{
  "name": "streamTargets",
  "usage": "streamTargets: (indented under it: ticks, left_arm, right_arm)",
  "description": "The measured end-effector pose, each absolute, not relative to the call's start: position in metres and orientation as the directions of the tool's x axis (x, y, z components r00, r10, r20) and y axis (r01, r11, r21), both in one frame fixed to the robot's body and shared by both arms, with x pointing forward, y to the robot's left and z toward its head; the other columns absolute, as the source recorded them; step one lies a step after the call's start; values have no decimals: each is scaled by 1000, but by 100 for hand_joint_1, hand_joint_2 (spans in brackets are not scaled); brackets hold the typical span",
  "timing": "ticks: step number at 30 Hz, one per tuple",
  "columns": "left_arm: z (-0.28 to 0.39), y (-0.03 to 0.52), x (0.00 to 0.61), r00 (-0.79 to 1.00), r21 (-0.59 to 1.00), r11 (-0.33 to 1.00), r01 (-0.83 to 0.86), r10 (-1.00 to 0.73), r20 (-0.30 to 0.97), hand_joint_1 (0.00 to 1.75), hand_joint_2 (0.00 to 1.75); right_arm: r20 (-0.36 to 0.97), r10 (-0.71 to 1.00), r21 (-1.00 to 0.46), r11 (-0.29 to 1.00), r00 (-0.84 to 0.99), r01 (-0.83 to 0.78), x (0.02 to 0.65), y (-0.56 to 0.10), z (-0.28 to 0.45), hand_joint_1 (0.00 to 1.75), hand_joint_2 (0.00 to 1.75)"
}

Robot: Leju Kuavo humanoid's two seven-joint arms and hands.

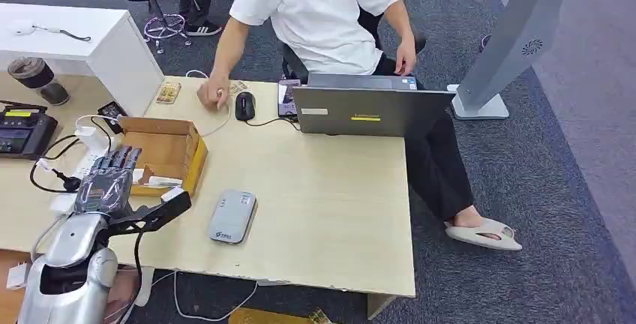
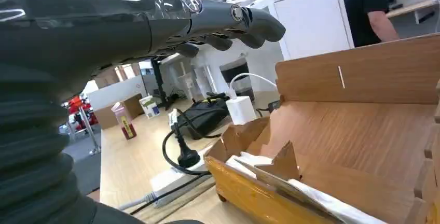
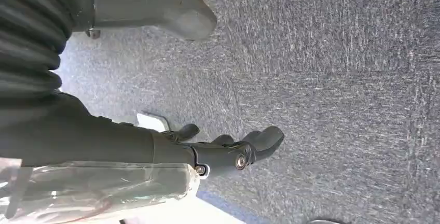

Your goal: Pass the card to the sensor for recognition and then transmit it.

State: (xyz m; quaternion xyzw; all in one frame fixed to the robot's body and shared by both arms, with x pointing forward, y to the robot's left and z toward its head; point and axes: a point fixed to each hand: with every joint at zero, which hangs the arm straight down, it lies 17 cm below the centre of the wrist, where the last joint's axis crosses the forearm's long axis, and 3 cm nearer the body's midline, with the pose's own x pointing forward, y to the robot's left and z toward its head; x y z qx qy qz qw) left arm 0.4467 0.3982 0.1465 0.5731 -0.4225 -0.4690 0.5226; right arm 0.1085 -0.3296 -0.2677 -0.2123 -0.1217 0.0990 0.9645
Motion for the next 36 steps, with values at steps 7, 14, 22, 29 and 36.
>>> streamTargets:
  ticks: [7, 14, 22, 29, 36]
  left_arm:
    - [142, 400, 451, 183, 995, -95, -25, -979, -89, 0, 175]
    - [133, 398, 457, 186, 997, -77, -23, -980, -71, 0, 175]
    - [123, 397, 457, 190, 998, -66, -3, -980, -64, 0, 175]
    - [120, 396, 457, 183, 998, -63, 6, -981, -63, 0, 175]
    - [116, 395, 457, 177, 998, -62, 14, -982, -63, 3, 175]
  right_arm:
    - [193, 267, -436, 885, 944, -161, 110, -329, -268, 0, 175]
    - [195, 284, -439, 881, 939, -176, 111, -328, -267, 0, 175]
    - [192, 290, -440, 879, 937, -182, 112, -328, -267, 0, 175]
    - [200, 298, -434, 881, 933, -188, 113, -326, -267, 0, 175]
    - [200, 314, -436, 877, 928, -202, 114, -326, -267, 0, 175]
